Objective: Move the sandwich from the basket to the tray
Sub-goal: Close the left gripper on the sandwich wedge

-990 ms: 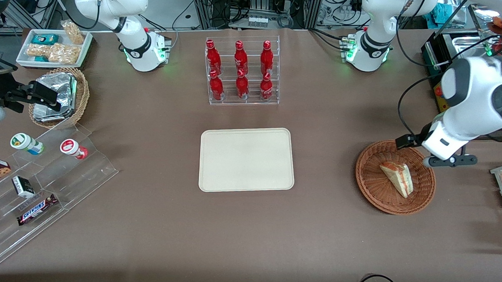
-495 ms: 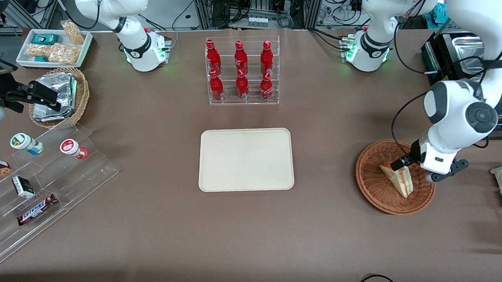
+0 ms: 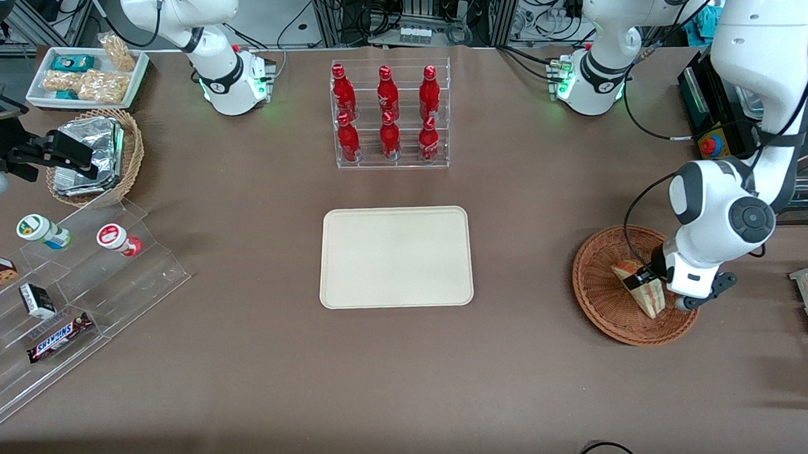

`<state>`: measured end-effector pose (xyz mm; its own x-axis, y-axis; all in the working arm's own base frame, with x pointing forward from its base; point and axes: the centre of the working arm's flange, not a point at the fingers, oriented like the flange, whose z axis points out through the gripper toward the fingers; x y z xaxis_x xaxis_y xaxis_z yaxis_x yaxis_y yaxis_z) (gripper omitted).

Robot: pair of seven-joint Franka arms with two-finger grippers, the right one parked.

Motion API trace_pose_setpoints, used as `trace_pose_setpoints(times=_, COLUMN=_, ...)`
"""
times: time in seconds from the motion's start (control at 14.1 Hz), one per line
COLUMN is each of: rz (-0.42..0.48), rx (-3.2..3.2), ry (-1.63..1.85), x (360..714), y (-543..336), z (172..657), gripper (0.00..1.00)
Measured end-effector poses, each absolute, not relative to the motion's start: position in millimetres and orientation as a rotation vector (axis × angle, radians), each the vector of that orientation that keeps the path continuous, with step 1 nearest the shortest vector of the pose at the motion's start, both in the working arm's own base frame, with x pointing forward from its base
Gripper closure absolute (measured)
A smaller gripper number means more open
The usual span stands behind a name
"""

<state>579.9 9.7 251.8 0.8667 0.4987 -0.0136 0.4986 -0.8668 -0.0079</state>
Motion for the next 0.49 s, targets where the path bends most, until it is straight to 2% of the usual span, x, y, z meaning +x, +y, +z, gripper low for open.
trace_pose_setpoints(times=0.35, rz=0.022, rx=-3.041, ry=-0.774, x=589.9, y=4.5, z=276.7, gripper=0.77)
trace_pose_setpoints(times=0.49, rz=0.074, rx=-3.079, ry=-0.579, x=595.6, y=-17.2, z=312.1, gripper=0.81)
